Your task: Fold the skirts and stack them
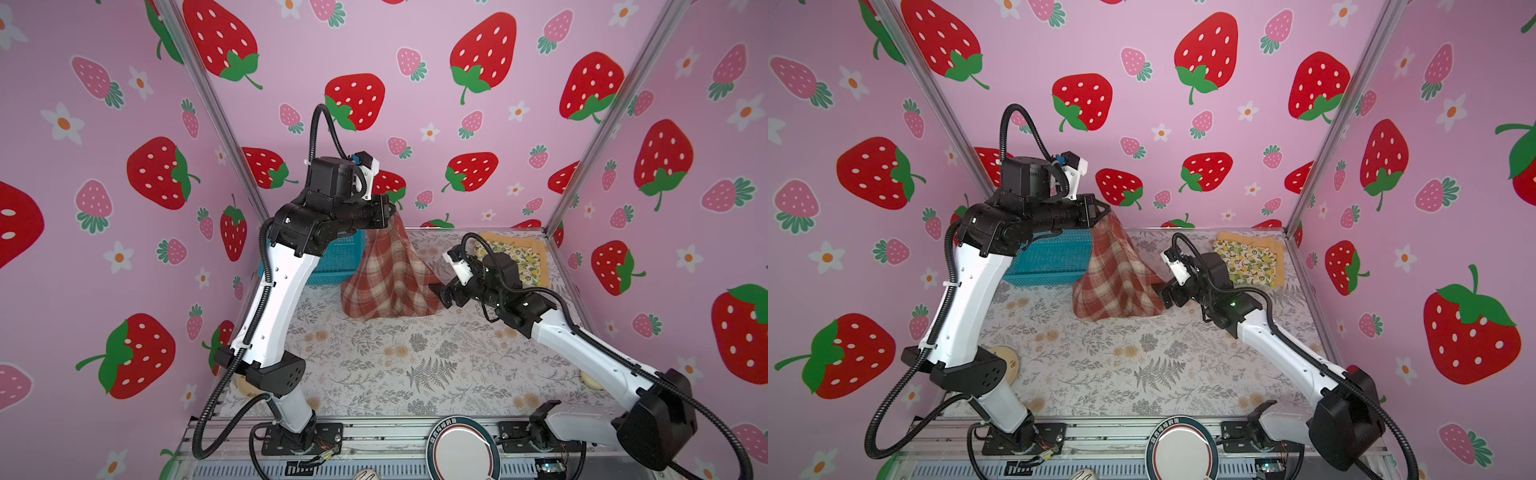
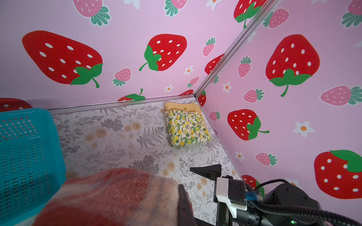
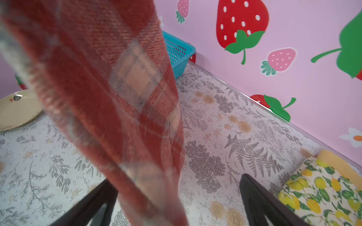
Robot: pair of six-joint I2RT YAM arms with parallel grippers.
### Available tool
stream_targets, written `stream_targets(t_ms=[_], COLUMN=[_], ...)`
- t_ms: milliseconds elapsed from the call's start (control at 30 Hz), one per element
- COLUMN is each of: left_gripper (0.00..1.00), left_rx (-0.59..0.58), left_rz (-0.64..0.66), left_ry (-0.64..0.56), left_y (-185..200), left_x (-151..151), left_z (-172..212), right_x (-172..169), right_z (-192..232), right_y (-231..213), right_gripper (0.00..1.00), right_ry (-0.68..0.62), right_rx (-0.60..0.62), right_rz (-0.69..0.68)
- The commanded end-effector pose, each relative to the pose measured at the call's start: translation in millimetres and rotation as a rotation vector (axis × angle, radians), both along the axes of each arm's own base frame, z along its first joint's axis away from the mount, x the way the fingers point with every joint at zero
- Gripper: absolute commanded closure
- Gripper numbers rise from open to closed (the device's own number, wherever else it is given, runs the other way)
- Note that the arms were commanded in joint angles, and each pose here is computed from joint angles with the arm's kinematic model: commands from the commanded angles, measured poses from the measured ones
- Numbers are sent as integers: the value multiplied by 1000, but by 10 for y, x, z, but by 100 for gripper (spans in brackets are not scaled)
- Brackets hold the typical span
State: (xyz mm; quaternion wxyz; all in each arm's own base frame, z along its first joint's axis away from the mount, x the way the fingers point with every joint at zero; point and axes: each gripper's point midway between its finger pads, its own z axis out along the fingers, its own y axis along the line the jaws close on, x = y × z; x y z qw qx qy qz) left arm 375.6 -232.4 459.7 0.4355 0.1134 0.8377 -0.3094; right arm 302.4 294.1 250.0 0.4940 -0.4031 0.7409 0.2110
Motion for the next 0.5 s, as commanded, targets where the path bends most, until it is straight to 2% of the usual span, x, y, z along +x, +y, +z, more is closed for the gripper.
stream_targets(t_ms=[0,133,300,467], left_gripper=[100,100,100,100], left_rx=[-21,-35,-47,-55], left_rz=[-2,6,24,21], left_ry=[-63,-65,-49,-48], left_y=[37,80,136,133], left_x=[2,23,94,115], left_z=[164,195,176,176], right_x=[-81,-171,-353,-335], right_z=[-144,-271,-251,-312], right_y=[198,254,188,109], right_gripper=[0,4,0,0], right_ry=[-38,-30,-45,-47], right_rx=[-50,-62,-25,-48], right_rz=[90,104,99,62])
